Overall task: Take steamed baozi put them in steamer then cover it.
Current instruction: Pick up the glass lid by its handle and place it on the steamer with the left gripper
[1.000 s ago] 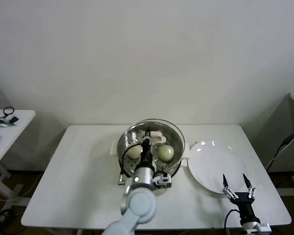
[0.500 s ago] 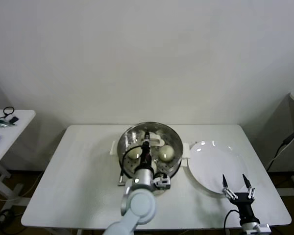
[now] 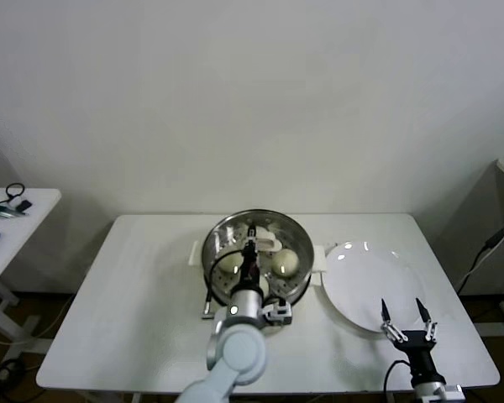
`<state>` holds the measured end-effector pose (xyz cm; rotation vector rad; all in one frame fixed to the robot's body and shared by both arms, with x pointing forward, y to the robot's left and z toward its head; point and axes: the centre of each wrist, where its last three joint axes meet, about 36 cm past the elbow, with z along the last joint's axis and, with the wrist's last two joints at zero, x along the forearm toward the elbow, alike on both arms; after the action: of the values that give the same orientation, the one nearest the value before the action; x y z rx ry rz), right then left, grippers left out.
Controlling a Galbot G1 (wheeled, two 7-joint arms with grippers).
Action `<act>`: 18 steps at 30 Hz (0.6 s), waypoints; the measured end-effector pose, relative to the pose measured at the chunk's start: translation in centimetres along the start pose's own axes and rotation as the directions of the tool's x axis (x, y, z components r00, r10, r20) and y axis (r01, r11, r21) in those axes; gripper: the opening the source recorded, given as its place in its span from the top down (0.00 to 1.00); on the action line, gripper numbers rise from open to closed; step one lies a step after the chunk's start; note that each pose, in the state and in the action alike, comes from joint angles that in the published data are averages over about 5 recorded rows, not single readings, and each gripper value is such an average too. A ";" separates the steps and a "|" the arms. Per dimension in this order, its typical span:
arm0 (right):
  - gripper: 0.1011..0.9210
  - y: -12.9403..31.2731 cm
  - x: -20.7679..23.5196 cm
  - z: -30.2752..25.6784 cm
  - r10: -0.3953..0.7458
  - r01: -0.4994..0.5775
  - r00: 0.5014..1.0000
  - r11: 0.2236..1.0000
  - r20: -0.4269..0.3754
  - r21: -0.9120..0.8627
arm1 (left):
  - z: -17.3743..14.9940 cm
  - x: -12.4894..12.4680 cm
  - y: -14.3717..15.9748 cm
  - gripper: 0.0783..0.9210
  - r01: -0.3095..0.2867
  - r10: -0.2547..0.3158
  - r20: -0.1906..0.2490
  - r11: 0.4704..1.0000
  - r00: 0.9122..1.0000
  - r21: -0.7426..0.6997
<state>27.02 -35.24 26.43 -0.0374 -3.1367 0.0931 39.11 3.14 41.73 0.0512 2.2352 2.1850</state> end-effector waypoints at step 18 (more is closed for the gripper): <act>0.12 0.2 -0.1 -0.3 -0.037 0.037 0.999 0.999 -0.022 0.010 | 2.1 2.4 1.9 0.15 -0.033 0.030 0.025 0.991 0.999 0.128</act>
<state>27.15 -34.98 26.72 0.0189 -3.1130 0.1077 36.85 5.34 43.59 0.1133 2.3753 2.0413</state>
